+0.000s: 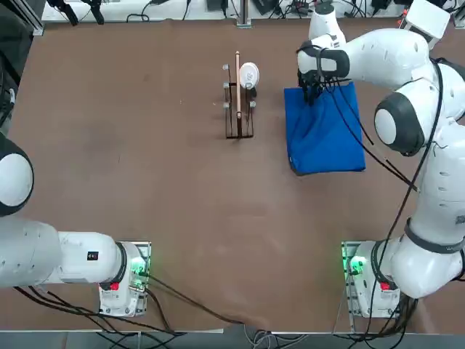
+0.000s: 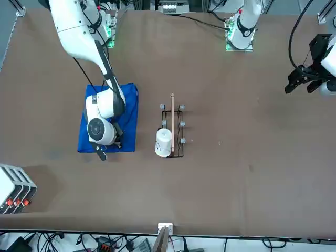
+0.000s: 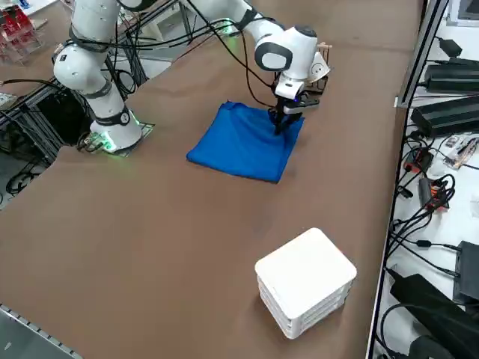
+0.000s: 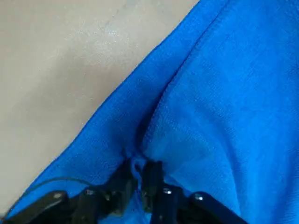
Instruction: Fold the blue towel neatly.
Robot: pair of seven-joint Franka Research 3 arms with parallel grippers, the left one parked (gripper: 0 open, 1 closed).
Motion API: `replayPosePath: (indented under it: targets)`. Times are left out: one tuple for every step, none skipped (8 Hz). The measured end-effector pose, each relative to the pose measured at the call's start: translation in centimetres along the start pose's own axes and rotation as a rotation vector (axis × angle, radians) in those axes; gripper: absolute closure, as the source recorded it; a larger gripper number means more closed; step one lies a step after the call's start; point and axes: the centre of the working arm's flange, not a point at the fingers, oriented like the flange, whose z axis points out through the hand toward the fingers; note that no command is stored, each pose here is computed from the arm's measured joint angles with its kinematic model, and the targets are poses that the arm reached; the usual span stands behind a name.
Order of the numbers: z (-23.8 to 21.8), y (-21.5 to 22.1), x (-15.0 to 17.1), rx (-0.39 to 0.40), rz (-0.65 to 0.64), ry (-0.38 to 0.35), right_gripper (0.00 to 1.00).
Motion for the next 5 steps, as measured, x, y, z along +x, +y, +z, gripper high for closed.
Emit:
replayPosePath:
  targets:
    - [-0.1, 0.0, 0.0, 0.001, 0.0, 0.0, 0.92]
    - [-0.4, 0.1, 0.0, 0.0, 0.0, -0.001, 0.97]
    - [-0.4, 0.1, 0.0, 0.001, 0.0, -0.001, 0.97]
    - [-0.6, 0.0, 0.0, 0.004, -0.001, 0.001, 0.97]
    - [-1.1, 0.0, 0.0, 0.011, -0.001, 0.003, 0.97]
